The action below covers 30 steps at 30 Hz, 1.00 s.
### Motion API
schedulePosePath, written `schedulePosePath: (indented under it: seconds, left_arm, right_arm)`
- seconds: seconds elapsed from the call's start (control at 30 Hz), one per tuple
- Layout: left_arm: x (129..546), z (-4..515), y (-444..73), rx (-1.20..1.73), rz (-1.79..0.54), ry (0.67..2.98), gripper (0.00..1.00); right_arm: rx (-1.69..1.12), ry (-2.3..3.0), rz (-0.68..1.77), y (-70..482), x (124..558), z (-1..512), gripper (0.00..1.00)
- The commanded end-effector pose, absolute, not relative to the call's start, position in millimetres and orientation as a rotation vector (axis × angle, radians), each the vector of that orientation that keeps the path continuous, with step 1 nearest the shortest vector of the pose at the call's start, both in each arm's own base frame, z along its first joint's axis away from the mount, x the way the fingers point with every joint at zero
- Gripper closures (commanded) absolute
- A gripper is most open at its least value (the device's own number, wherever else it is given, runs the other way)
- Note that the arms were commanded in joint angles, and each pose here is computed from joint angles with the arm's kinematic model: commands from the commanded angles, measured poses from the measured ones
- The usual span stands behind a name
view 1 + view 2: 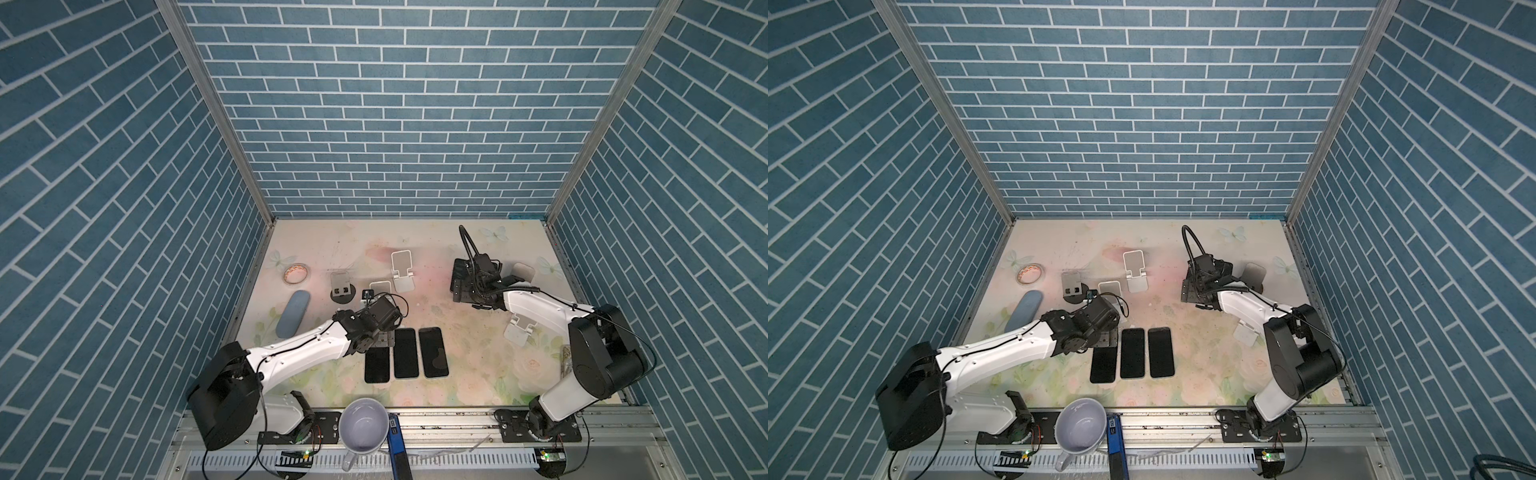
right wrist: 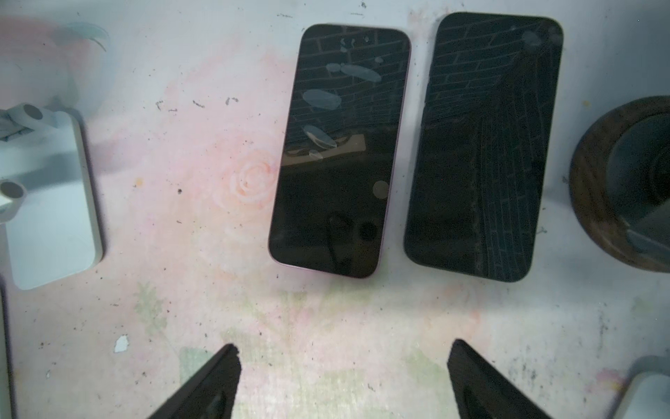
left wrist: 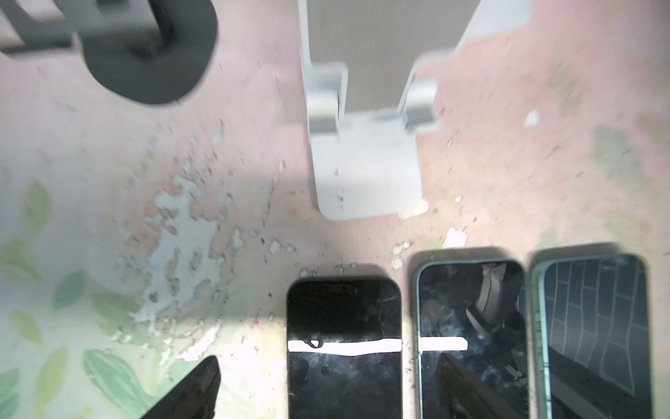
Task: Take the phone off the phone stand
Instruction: 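Raise the left gripper away from the row of phones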
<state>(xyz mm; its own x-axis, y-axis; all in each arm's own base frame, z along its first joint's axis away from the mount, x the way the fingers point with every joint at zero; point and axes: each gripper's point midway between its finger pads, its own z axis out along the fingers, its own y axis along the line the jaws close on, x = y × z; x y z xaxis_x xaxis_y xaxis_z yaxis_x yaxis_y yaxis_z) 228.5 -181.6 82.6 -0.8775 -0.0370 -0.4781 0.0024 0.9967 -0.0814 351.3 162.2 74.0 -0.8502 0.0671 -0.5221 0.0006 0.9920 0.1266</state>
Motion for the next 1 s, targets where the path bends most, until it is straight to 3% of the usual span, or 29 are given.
schedulePosePath:
  seconds: [0.0,0.27,0.5,0.7,0.97]
  left_arm:
    - [238,106,-170,-0.013,-0.07,2.54,0.04]
    - [249,157,-150,-0.039,-0.147,2.262,0.0]
    - [258,198,-103,-0.129,-0.022,2.059,0.0]
    - [263,220,-58,-0.205,0.11,1.996,0.0]
    - [265,217,-4,-0.271,0.331,1.96,0.0]
  right_arm:
    - [0.092,2.578,0.155,156,348,79,0.09]
    - [0.067,2.553,0.092,149,353,95,0.09]
    - [0.043,2.43,-0.069,124,364,127,0.07]
    - [0.121,2.275,-0.135,79,374,171,0.04]
    - [0.244,2.166,-0.318,0,382,183,0.03]
